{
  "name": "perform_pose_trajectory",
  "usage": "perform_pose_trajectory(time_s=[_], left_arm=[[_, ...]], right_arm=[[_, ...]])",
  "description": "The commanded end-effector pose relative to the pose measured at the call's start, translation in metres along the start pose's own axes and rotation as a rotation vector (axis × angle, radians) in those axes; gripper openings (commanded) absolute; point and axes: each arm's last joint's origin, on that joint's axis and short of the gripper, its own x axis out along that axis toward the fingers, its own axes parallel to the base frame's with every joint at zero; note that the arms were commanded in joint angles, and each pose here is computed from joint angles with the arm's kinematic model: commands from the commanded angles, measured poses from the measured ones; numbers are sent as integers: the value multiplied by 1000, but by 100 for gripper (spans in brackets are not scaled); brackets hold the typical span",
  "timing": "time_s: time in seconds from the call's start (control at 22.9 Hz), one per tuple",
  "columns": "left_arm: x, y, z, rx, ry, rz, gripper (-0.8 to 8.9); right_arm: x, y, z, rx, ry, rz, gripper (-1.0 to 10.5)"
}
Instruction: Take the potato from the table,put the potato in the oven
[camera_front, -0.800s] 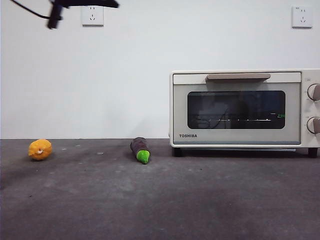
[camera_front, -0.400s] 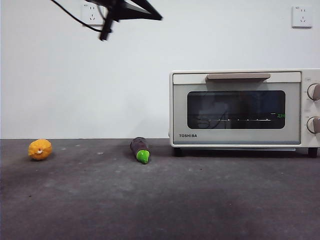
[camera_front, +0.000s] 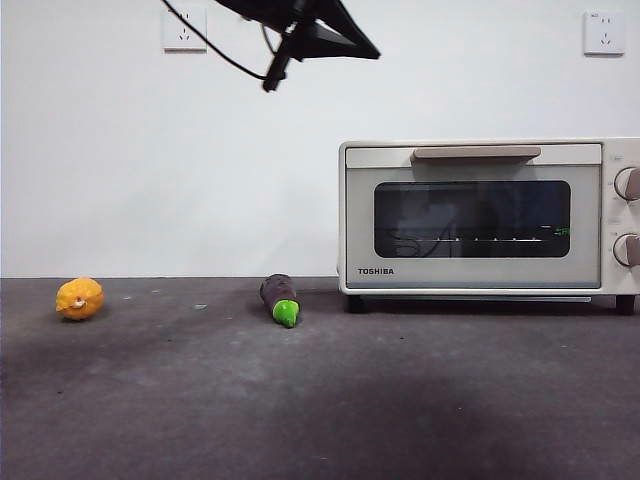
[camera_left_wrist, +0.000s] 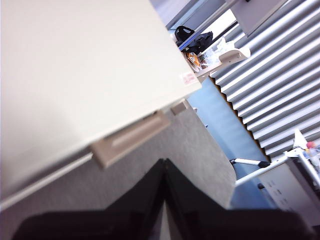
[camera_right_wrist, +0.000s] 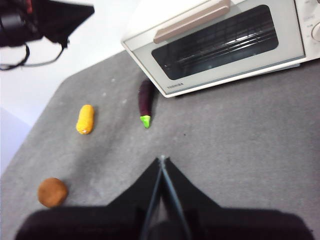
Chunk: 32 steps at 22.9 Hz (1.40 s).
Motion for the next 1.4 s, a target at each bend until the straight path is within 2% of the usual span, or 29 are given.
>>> perform_pose_trajectory(time_s=[0.04, 0.22, 0.44, 0.61, 0.7, 0.83, 1.4], left_arm=[[17, 0, 2, 66, 1, 5, -5], [40, -3, 4, 136, -12, 21, -5], [64, -7, -6, 260, -16, 104, -5], [78, -16, -16, 404, -24, 192, -5], [85, -23, -21, 515, -34, 245, -6], [97, -28, -30, 628, -17, 272, -6], [122, 6, -46, 630, 67, 352, -6]], right_arm=[[3, -1, 3, -25, 4, -27, -8], [13, -5, 6, -37, 43, -62, -7], [26, -9, 10, -41, 105, -83, -7], [34, -12, 11, -54, 143, -94, -7], [37, -13, 12, -54, 161, -101, -7], [40, -14, 12, -57, 172, -105, -7], [40, -15, 12, -78, 175, -132, -7]])
